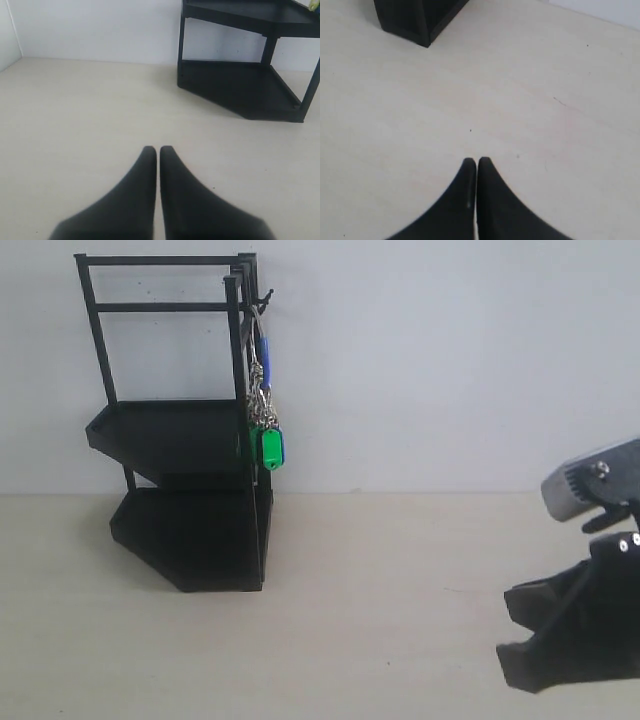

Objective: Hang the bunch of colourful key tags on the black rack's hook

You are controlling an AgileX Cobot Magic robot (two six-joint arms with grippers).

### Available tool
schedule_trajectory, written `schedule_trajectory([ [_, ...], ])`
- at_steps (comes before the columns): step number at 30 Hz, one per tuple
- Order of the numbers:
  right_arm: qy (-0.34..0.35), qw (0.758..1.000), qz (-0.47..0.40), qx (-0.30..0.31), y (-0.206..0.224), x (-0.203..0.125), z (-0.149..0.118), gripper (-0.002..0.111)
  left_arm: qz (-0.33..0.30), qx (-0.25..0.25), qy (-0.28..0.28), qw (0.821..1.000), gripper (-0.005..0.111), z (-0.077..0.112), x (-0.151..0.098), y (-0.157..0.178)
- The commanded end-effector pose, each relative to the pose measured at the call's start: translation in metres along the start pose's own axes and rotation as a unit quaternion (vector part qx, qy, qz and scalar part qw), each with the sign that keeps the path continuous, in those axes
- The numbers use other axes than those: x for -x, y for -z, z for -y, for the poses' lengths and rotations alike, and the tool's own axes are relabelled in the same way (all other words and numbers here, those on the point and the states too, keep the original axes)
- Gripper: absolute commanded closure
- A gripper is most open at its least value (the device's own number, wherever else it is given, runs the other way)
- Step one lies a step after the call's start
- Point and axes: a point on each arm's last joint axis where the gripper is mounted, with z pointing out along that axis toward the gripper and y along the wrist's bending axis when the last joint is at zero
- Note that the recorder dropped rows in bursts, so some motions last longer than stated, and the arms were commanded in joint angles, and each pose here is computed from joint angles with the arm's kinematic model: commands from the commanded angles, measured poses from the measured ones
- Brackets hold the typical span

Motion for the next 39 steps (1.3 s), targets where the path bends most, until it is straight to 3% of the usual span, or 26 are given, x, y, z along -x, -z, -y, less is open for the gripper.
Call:
schedule_trajectory([
  [1, -0.004, 1.000, -0.004, -0.002, 0.002, -0.009, 0.000, 0.109, 0.005, 0.002, 0.001, 1.000, 0.102, 0.000, 0.002, 0.000],
  [14, -0.004, 1.000, -0.003, -0.002, 0.002, -0.009, 0.000, 0.109, 0.005, 0.002, 0.001, 1.000, 0.102, 0.000, 0.002, 0.000],
  [16, 0.025, 1.000, -0.002, -0.005, 0.002, -0.008, 0.001, 0.109, 0.005, 0.002, 0.001, 1.000, 0.102, 0.000, 0.002, 0.000],
  [21, 0.042, 0.998, 0.041, -0.009, 0.029, -0.003, 0.001, 0.109, 0.005, 0.002, 0.001, 1.000, 0.102, 0.000, 0.002, 0.000],
  [28, -0.028, 0.977, 0.182, -0.109, 0.096, 0.003, 0.025, 0.109, 0.005, 0.002, 0.001, 1.000, 0.102, 0.000, 0.002, 0.000],
  [39, -0.078, 0.938, 0.240, -0.238, 0.136, -0.038, 0.030, 0.109, 0.005, 0.002, 0.001, 1.000, 0.102, 0.000, 0.002, 0.000],
])
